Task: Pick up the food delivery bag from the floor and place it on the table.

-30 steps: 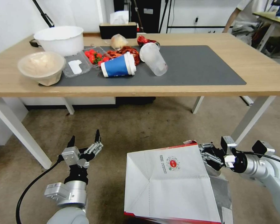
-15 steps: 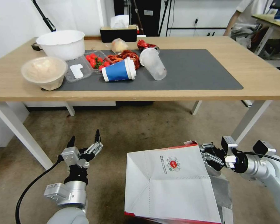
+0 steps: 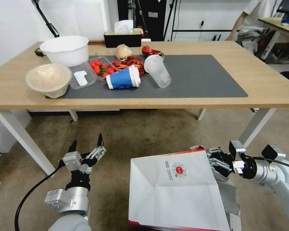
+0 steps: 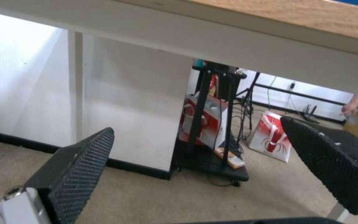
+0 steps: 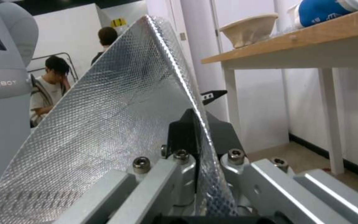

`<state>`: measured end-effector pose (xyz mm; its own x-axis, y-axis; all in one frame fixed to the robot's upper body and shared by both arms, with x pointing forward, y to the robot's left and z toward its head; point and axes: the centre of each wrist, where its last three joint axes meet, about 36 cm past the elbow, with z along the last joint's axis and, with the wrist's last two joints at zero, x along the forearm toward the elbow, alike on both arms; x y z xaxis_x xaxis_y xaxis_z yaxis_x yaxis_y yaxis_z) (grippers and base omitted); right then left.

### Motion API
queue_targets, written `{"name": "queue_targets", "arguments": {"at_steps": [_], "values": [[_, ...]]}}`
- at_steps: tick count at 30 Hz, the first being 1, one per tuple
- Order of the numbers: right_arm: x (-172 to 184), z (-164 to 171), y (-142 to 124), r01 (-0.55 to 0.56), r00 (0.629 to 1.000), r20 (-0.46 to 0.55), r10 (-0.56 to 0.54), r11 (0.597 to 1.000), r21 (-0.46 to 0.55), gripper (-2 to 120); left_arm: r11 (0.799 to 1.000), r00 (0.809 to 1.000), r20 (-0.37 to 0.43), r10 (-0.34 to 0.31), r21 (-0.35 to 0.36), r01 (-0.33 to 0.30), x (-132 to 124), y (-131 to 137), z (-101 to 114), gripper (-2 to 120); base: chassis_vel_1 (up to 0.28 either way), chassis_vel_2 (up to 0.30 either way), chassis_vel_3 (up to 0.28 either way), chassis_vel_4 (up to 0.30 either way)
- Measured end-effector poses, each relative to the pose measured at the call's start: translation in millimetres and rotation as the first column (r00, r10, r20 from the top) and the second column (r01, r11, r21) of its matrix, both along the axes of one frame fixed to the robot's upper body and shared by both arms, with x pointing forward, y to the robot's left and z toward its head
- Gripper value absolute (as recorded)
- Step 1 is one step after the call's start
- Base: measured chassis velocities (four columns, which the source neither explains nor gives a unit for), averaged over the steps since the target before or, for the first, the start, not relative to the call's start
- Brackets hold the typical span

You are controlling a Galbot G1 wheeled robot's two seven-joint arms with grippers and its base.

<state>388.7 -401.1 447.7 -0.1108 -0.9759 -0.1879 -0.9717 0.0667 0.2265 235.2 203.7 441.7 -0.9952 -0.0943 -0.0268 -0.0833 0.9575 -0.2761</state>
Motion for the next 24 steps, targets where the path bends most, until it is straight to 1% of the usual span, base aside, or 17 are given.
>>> {"name": "queue_targets", "arguments": {"at_steps": [24], "values": [[-2.1, 3.5, 0.9, -0.006, 1.000, 0.007, 0.006, 1.000, -0.005, 0, 1.000, 1.000, 0.011, -0.007, 0.003, 0.007, -1.0, 0.1, 4.3, 100, 0.000, 0.000, 0.000, 0.000]]}}
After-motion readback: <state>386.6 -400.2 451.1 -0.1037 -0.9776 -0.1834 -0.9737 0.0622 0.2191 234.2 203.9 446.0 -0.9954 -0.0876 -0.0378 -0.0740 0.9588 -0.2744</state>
